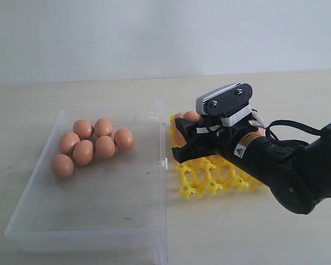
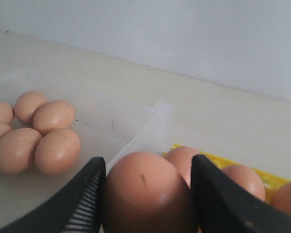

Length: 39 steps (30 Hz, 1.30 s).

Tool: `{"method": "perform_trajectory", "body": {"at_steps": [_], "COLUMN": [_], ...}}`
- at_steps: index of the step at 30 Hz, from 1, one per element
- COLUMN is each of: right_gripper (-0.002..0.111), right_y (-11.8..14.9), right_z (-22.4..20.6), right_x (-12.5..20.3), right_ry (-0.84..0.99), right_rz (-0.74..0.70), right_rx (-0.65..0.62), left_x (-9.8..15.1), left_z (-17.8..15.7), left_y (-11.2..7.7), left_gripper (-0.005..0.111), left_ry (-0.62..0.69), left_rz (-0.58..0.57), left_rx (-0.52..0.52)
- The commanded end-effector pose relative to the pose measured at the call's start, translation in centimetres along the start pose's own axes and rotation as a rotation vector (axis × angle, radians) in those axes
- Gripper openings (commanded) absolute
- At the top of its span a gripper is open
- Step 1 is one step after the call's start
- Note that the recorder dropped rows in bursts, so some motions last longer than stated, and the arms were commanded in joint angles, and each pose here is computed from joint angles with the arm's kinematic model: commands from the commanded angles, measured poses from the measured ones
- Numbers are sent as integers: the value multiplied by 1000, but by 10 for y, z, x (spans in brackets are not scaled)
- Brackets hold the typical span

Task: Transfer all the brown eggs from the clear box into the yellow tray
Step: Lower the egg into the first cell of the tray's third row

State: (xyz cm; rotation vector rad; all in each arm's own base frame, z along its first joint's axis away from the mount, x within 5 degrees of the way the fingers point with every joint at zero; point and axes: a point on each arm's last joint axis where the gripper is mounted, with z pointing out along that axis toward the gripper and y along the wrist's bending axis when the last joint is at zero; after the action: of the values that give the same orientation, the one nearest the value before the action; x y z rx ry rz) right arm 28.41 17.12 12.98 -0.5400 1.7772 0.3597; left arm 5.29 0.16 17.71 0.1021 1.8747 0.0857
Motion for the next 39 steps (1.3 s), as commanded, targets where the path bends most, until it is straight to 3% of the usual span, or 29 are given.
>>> {"method": "perform_trajectory", "body": {"at_steps": [1,39], "right_gripper": [0,0], "right_y": [-1,4], "right_z": [-5,-2], "right_x": [2,26], "right_ry": [-22,32], "right_rz": [-37,-158], "right_rx": [-1,-51], "left_x": [-2,-2], "left_z": [-1,-1], "left_y": [0,0], "left_gripper": [0,0], "left_ry": [-16,-16], "left_rz": [-7,-7], "left_rx": [6,6]}}
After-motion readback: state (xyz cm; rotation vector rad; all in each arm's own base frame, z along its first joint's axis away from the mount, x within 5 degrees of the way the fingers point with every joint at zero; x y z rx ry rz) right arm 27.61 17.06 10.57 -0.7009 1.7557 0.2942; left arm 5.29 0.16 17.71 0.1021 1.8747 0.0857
